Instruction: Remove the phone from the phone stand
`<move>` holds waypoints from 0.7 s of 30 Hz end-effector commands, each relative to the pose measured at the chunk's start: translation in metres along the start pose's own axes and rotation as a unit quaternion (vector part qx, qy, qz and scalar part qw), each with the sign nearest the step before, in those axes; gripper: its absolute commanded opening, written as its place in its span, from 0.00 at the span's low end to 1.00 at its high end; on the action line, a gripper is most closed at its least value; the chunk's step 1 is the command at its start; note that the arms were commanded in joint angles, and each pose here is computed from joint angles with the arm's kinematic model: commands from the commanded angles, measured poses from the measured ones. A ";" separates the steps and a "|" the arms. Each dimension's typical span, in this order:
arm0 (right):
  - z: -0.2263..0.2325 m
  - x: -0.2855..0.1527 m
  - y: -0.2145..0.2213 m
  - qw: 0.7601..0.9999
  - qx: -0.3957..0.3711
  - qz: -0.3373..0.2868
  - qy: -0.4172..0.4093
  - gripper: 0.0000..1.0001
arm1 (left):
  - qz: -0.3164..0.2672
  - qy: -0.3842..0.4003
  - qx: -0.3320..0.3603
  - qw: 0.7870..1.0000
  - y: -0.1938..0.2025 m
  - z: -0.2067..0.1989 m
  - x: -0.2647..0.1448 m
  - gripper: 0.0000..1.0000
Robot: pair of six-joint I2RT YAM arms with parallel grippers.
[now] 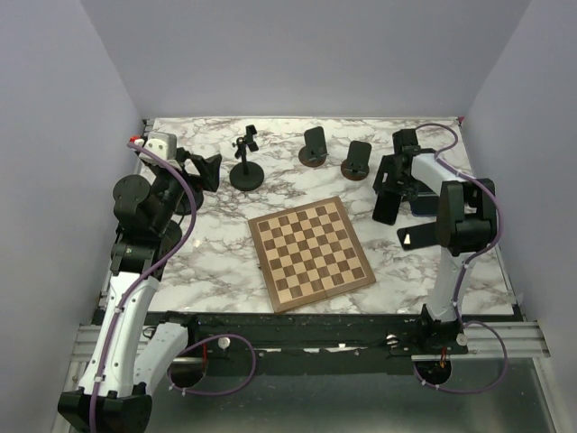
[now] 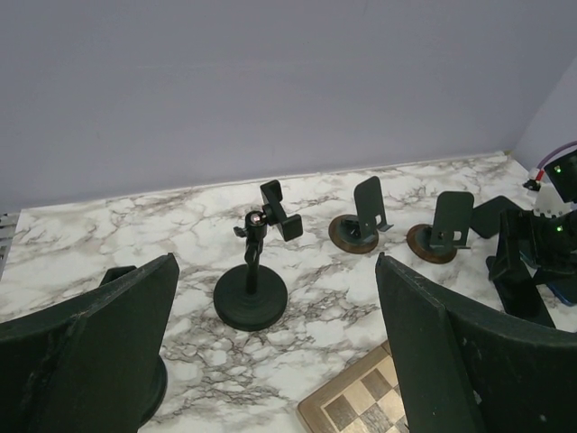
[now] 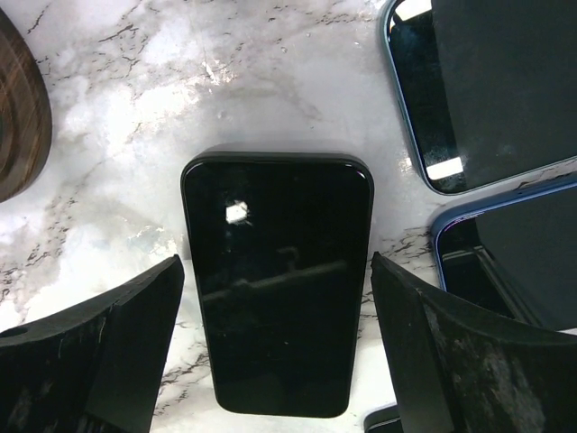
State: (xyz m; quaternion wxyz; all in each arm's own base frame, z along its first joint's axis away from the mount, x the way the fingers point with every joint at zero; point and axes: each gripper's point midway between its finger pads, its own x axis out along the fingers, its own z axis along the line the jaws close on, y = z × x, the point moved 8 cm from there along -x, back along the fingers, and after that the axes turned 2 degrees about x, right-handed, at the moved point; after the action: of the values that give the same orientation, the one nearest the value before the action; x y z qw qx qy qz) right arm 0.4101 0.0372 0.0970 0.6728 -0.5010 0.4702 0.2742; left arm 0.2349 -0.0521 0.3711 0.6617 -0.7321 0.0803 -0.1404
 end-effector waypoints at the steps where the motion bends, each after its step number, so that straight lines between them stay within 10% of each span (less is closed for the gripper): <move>1: -0.002 -0.012 -0.008 1.000 -0.004 -0.022 -0.001 0.92 | -0.013 -0.011 0.007 1.000 -0.001 0.001 -0.001 0.98; 12: 0.009 -0.122 -0.036 0.981 0.005 -0.177 -0.078 0.92 | -0.034 -0.015 0.009 0.999 -0.002 0.001 -0.005 0.98; 21: 0.003 -0.255 -0.039 0.890 0.011 -0.390 -0.238 0.95 | -0.080 -0.035 0.028 0.996 -0.003 0.004 -0.017 0.99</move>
State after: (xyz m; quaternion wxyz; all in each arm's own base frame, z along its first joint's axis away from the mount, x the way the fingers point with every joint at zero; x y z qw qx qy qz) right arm 0.3561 0.0475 0.3091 0.8052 -0.5526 0.1776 0.1217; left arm 0.2259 -0.0478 0.3643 0.6635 -0.7316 0.0420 -0.1510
